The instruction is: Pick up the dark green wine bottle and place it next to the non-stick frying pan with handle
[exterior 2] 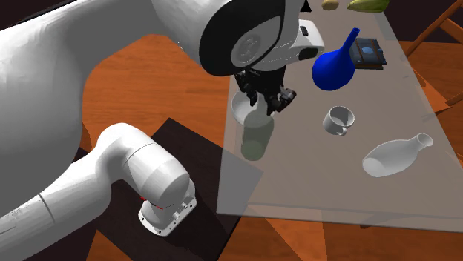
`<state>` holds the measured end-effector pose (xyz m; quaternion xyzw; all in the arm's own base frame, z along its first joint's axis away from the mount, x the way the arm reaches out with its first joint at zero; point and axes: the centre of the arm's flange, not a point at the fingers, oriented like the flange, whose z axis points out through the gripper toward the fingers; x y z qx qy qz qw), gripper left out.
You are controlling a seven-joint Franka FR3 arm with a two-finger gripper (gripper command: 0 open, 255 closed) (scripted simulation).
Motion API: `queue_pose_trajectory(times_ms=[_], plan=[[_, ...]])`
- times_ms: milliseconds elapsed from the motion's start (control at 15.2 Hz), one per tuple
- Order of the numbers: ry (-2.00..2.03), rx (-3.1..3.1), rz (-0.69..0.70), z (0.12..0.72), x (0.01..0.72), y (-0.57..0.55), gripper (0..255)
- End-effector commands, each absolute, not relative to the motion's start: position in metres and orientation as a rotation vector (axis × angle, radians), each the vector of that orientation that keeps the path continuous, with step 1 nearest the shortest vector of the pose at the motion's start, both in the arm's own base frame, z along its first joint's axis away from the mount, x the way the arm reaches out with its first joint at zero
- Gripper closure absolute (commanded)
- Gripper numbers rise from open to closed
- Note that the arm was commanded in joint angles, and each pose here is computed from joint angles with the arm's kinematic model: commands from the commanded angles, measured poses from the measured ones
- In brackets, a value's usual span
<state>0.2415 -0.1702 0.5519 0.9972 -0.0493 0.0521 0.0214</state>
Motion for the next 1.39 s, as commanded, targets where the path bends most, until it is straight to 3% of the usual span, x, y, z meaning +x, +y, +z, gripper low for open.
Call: queue_pose_trajectory(times_ms=[0,1320], plan=[[-0.153,3.091,0.162,0.563,0.241,-0.171,255],[-0.153,3.091,0.162,0.669,0.241,-0.171,255]])
